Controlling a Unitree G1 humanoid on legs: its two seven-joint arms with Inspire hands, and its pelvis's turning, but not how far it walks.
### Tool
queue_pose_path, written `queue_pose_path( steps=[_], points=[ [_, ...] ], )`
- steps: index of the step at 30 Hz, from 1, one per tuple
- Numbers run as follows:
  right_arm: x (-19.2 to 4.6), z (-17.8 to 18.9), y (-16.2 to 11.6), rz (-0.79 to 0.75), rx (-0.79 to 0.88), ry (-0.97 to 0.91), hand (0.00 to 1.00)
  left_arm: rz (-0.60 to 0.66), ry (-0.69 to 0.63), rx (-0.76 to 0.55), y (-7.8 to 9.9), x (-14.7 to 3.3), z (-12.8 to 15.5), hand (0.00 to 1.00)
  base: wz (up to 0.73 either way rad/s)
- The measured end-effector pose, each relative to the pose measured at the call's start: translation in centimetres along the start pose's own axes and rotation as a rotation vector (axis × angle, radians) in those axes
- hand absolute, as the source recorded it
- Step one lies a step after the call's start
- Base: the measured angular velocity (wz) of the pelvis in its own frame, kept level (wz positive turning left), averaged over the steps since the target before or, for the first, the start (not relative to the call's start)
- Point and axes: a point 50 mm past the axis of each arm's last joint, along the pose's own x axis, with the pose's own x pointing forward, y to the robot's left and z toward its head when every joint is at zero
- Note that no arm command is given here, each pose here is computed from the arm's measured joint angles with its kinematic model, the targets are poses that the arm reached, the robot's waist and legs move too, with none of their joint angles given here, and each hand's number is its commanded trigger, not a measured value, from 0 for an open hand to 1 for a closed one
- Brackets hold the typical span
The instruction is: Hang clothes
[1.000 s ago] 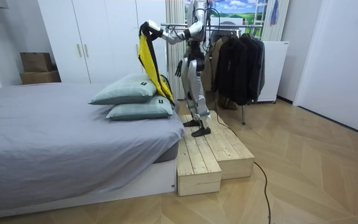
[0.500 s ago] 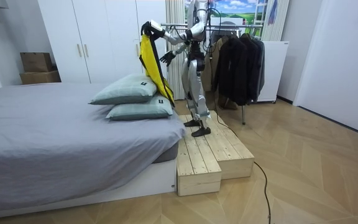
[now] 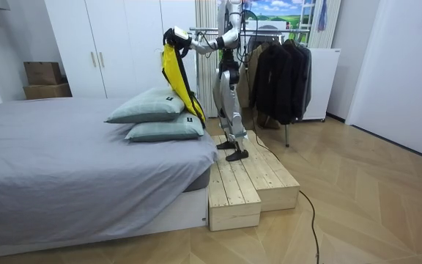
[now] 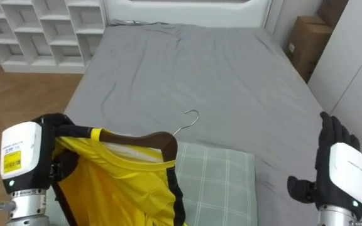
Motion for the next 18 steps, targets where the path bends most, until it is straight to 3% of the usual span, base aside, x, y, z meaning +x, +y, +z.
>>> queue_pose_path(
  steps=[6,9,14,18],
  points=[
    [0.8,1.5,-0.1,0.026,0.046,-0.038,0.00,0.002,-0.001,-0.001,0.2,0.3,0.4,1.00,0.01],
    [1.5,2.4,-0.3,0.034,0.170,-0.038,0.00,-0.005,-0.009,-0.011,0.4,0.5,0.6,1.00,0.00],
    [1.6,2.5,0.4,0.182,0.579,0.076,0.00,0.007,-0.033,-0.007,0.6,0.6,0.9,1.00,0.00],
    [1.4,2.5,1.1,0.292,0.802,0.123,0.00,0.013,-0.032,-0.016,0.5,0.6,1.1,1.00,0.00]
  ],
)
